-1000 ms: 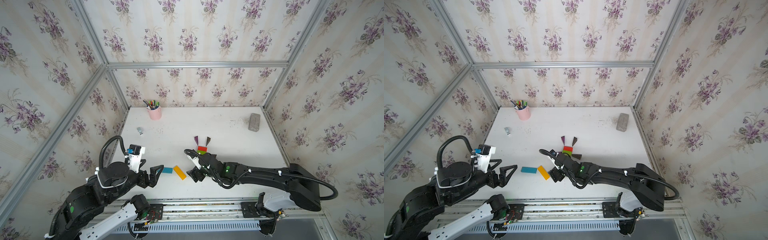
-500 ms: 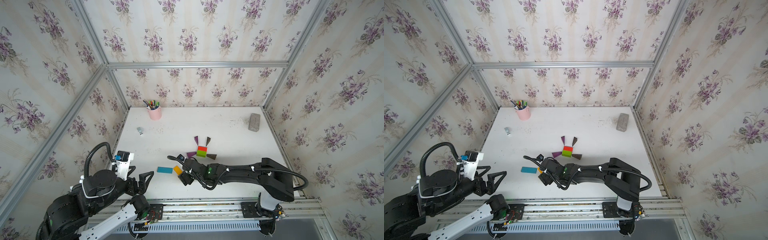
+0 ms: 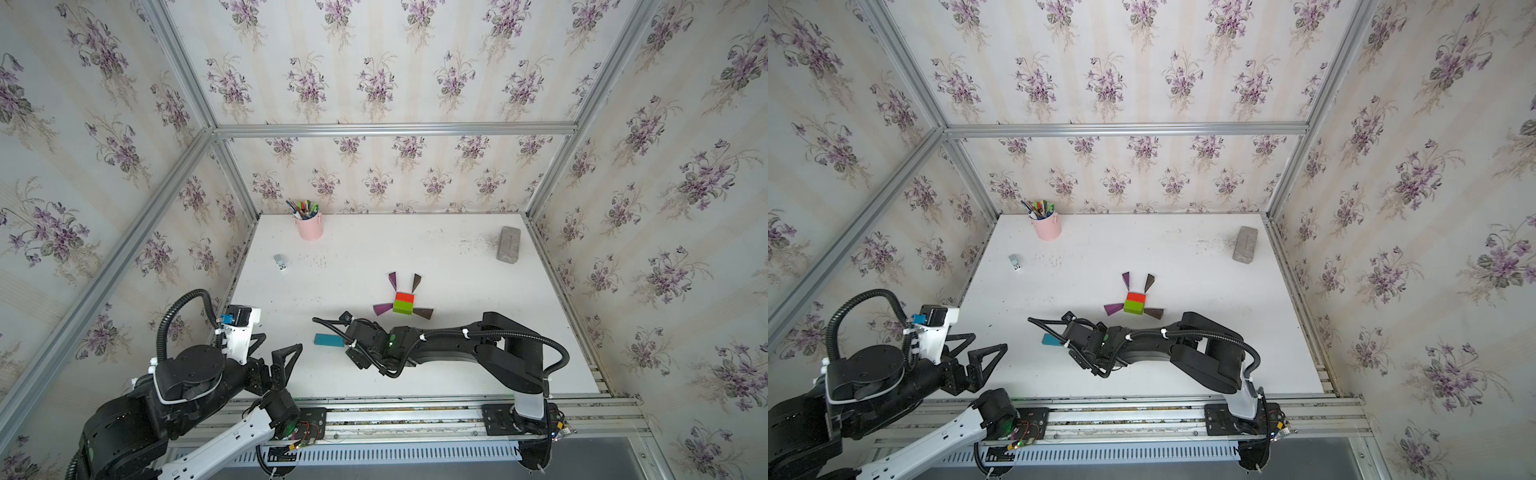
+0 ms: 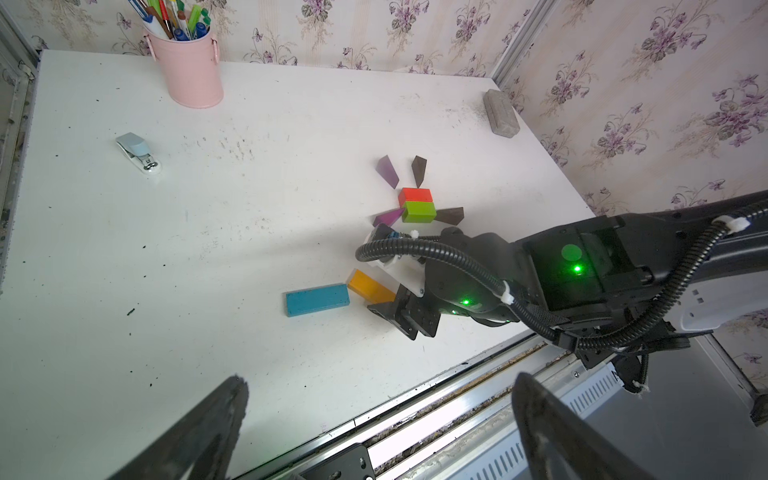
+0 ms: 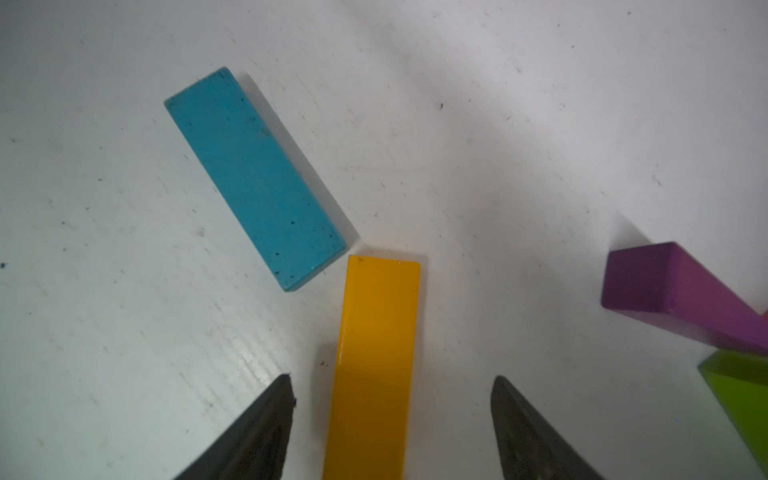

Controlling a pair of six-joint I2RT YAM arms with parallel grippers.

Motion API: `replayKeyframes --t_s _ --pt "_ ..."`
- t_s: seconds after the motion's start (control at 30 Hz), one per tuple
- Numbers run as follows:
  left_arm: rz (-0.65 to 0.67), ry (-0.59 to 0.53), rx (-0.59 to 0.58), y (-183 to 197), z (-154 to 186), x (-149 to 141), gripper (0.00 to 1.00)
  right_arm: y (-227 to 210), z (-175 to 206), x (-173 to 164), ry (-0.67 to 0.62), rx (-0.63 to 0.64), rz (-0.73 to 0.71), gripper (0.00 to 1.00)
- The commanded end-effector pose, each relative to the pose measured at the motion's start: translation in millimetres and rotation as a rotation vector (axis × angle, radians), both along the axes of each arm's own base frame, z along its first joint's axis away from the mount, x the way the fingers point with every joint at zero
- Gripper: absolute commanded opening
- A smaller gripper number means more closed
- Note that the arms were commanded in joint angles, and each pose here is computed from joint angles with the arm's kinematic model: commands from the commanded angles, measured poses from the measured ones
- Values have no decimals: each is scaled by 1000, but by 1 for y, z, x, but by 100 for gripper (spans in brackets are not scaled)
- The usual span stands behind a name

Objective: Assemble a small pinwheel with building blocks
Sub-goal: Pick up the building block from the center of the board.

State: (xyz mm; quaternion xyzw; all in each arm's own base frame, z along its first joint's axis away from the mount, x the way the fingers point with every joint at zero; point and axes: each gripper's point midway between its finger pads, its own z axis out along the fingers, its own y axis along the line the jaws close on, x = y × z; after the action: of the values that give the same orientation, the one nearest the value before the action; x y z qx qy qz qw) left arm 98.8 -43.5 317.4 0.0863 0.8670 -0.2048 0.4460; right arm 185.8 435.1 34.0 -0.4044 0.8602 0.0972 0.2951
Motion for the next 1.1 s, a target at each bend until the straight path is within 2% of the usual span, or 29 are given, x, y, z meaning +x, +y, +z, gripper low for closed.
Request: replayKeyframes --t_s 0.0,0.5,0.73,1.07 --pt "19 4 5 3 -1 1 100 -4 -5 0 8 -19 -28 73" --pt "12 7 11 0 -2 2 100 2 -21 -7 72 -9 2 55" --pt "10 2 -2 1 0 1 100 2 -23 -8 89 -9 4 39" --pt "7 -2 -9 0 2 1 100 -9 -16 -4 82 6 -19 25"
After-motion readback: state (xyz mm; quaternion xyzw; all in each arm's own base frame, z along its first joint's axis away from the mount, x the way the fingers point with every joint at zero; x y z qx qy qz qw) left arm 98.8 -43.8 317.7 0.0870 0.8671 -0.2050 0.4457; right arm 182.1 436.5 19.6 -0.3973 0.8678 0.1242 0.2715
